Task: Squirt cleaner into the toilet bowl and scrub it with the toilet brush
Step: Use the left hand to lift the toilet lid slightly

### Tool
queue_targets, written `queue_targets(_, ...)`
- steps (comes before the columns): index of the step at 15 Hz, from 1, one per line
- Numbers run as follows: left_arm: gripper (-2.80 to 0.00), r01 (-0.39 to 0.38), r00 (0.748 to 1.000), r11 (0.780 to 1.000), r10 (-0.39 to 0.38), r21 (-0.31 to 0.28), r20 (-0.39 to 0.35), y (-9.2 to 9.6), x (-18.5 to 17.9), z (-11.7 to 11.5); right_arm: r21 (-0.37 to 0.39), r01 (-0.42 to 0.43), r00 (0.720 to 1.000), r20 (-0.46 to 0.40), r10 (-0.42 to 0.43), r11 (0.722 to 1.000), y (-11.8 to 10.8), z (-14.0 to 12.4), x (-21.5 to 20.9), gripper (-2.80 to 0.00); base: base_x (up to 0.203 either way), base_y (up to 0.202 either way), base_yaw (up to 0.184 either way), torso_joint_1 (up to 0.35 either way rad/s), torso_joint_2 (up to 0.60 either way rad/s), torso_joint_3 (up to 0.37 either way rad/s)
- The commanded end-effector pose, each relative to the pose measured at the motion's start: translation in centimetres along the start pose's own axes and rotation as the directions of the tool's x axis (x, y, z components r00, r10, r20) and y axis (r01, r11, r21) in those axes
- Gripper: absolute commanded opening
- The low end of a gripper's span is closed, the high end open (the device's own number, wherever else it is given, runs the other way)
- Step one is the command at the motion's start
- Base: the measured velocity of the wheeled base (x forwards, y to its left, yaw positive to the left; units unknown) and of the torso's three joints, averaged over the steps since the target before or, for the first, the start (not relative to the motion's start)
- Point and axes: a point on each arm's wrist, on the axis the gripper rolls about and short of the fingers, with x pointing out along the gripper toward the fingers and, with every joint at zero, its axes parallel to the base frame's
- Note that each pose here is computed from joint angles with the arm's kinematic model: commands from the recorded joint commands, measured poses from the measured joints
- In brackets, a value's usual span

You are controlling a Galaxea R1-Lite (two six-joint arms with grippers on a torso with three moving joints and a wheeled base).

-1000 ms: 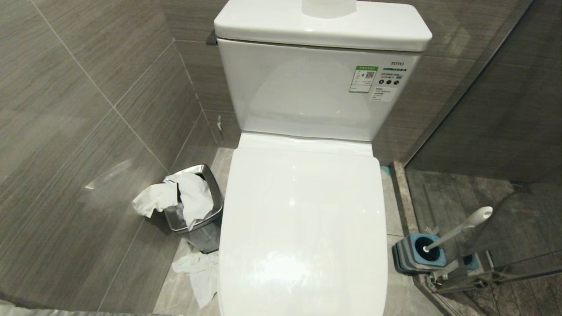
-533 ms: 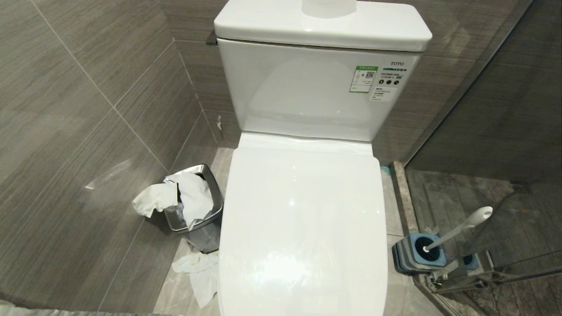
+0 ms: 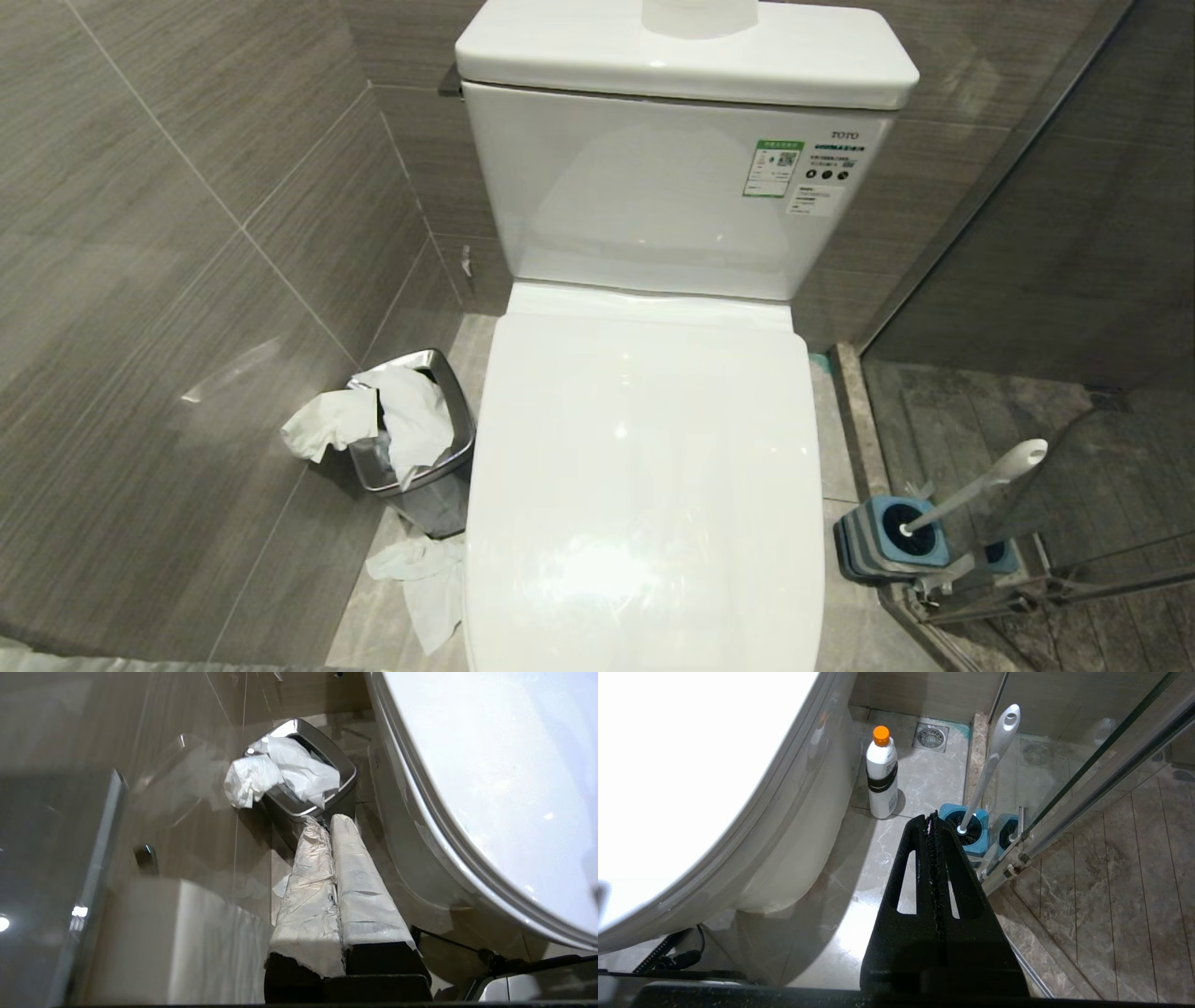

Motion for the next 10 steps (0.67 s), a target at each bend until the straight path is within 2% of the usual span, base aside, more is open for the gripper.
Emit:
queue_targets(1, -2.80, 0.027, 0.994, 1.000, -0.025, 0.012, -0.106, 1.0, 3.1, 3.7, 0.000, 0.000, 1.000, -0.002, 0.000, 1.000, 0.0, 0.0, 0.0, -2.80, 0.000, 0.000, 0.000, 0.000, 0.00, 0.000)
queue_targets(4, -2.80, 0.067, 0.984, 0.997, -0.063, 0.022, -0.167, 1.9, 7.1, 7.5, 0.000, 0.000, 1.000, -0.002, 0.000, 1.000, 0.0, 0.0, 0.0, -2.80, 0.000, 0.000, 0.000, 0.000, 0.00, 0.000)
queue_targets(6, -2.80, 0.099, 0.975, 0.995, -0.092, 0.023, -0.202, 2.4, 10.0, 9.3, 0.000, 0.000, 1.000, -0.002, 0.000, 1.000, 0.0, 0.0, 0.0, -2.80, 0.000, 0.000, 0.000, 0.000, 0.00, 0.000)
queue_targets(8, -2.80, 0.146, 0.962, 0.989, -0.137, 0.019, -0.235, 2.5, 12.6, 10.2, 0.000, 0.000, 1.000, -0.002, 0.000, 1.000, 0.0, 0.0, 0.0, -2.80, 0.000, 0.000, 0.000, 0.000, 0.00, 0.000)
queue_targets(10, -2.80, 0.207, 0.942, 0.978, -0.197, 0.008, -0.271, 1.9, 14.4, 10.2, 0.000, 0.000, 1.000, -0.002, 0.000, 1.000, 0.0, 0.0, 0.0, -2.80, 0.000, 0.000, 0.000, 0.000, 0.00, 0.000)
